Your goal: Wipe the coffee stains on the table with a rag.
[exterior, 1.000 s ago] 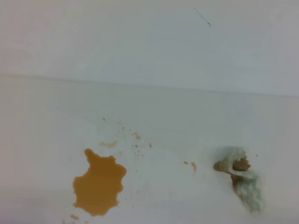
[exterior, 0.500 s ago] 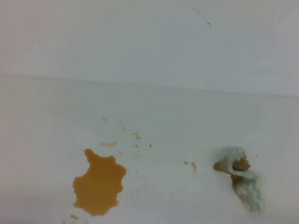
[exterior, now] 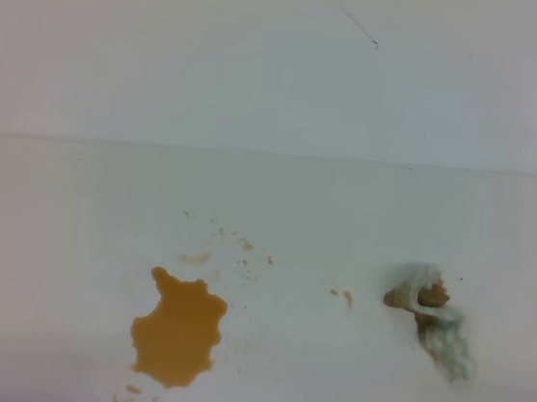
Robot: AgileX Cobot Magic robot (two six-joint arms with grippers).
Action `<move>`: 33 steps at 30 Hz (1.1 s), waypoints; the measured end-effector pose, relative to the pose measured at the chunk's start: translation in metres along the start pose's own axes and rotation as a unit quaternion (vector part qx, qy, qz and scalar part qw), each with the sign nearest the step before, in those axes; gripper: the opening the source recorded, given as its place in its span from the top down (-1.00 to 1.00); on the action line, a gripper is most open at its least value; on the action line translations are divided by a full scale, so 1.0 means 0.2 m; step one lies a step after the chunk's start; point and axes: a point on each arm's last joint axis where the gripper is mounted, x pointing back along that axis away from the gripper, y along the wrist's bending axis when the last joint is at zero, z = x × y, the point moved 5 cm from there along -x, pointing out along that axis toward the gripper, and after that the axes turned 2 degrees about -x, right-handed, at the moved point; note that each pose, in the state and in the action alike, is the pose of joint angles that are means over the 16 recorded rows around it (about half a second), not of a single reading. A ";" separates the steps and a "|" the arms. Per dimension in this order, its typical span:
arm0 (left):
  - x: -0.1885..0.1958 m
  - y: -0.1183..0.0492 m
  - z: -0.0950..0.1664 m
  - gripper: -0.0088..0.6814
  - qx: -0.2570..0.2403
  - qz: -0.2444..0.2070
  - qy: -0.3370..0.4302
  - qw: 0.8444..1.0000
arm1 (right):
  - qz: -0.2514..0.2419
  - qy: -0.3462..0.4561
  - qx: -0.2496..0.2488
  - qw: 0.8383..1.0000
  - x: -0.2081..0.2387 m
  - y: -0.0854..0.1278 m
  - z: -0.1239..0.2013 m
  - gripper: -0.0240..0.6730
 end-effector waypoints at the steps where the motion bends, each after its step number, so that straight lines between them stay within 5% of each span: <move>1: 0.00 0.00 0.00 0.97 0.000 0.000 0.000 1.000 | 0.000 0.000 0.000 1.000 0.00 0.00 0.00 0.94; 23: 0.00 0.00 0.00 0.97 0.000 0.000 -0.001 1.000 | -0.002 -0.007 -0.001 1.000 0.00 0.00 -0.01 0.94; 33: 0.00 -0.01 0.00 0.97 -0.002 0.008 -0.001 1.000 | -0.023 -0.090 -0.004 0.996 0.01 0.03 -0.12 0.94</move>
